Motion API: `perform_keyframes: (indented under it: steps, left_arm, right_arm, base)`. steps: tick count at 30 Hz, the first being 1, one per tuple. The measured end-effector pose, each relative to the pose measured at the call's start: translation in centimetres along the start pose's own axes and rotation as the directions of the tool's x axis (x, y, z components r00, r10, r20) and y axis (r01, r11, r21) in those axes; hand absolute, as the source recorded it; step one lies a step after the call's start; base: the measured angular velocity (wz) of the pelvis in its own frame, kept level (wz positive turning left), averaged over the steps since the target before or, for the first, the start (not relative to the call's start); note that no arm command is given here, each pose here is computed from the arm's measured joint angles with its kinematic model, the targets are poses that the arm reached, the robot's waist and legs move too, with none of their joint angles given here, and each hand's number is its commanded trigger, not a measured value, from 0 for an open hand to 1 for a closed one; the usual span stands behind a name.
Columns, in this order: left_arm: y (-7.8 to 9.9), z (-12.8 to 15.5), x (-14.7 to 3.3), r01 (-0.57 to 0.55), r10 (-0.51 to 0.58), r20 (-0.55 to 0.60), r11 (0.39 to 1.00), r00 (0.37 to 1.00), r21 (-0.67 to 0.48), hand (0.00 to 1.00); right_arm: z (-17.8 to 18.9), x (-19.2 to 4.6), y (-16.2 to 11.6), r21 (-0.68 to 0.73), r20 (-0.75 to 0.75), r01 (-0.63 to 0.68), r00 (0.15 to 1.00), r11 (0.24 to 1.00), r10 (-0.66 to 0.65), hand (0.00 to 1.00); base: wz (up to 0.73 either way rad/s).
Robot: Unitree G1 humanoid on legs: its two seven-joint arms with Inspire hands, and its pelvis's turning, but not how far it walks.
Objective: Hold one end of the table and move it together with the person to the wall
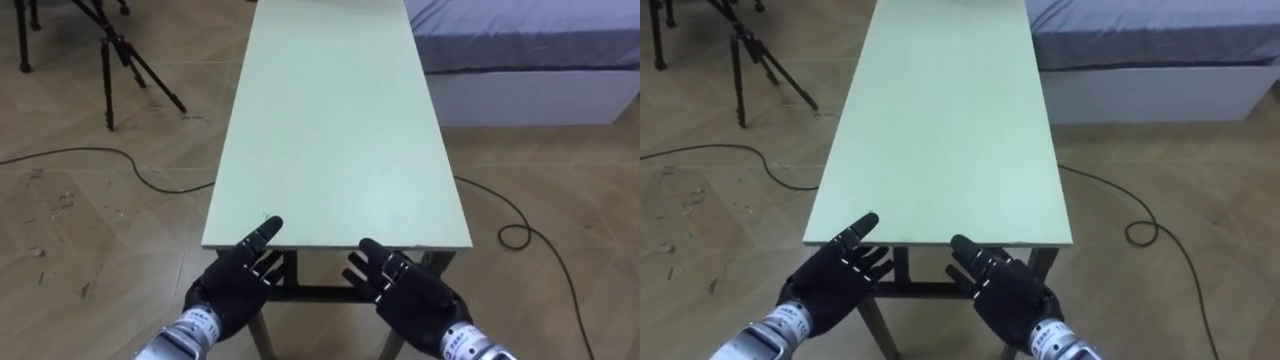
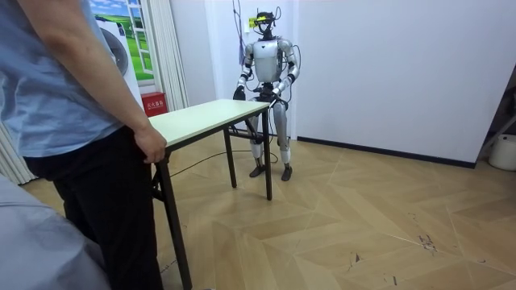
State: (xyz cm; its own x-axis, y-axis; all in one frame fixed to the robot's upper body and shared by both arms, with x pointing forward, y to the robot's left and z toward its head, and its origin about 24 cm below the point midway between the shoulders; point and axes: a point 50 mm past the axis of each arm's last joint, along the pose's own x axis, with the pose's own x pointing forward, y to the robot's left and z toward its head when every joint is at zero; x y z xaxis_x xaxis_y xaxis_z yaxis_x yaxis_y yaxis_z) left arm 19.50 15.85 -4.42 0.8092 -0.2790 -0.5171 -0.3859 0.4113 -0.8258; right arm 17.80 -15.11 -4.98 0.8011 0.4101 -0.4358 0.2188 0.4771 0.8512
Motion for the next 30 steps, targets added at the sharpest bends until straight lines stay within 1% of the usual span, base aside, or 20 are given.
perform_keyframes:
  steps: [7, 10, 12, 17, 22, 30]
  left_arm:
    - [-0.2, -0.2, 0.2, -0.019, 0.019, 0.010, 0.999, 1.000, -0.037, 0.00]
    - [-0.2, -0.2, 0.2, -0.022, 0.023, 0.014, 0.999, 1.000, -0.049, 0.00]
    - [-0.2, -0.3, 0.4, -0.019, 0.021, 0.020, 0.997, 1.000, -0.076, 0.00]
    - [0.0, -0.4, 0.4, -0.031, 0.032, 0.014, 0.996, 0.999, -0.082, 0.00]
    - [0.1, -0.5, 0.5, -0.033, 0.035, 0.015, 0.995, 0.999, -0.093, 0.00]
    - [0.1, -0.8, 0.8, -0.034, 0.043, 0.048, 0.986, 0.998, -0.161, 0.00]
  right_arm:
    - [0.3, 0.1, 0.0, 0.025, 0.030, 0.034, 0.999, 0.999, -0.035, 0.00]
    - [0.5, 0.3, 0.0, 0.051, 0.052, 0.048, 0.997, 0.998, -0.050, 0.00]
    - [0.6, 0.4, 0.1, 0.084, 0.068, 0.051, 0.996, 0.995, -0.056, 0.00]
    - [1.1, 0.3, 0.1, 0.166, 0.102, 0.049, 0.993, 0.985, -0.067, 0.00]
    - [1.4, 0.3, 0.1, 0.195, 0.123, 0.063, 0.988, 0.979, -0.088, 0.00]
    - [0.9, 0.8, 0.4, 0.248, 0.157, 0.056, 0.983, 0.967, -0.098, 0.00]
  base:
    - [-0.03]
    - [-0.04]
    - [-0.04]
    - [-0.05]
    - [0.00]
    - [0.00]
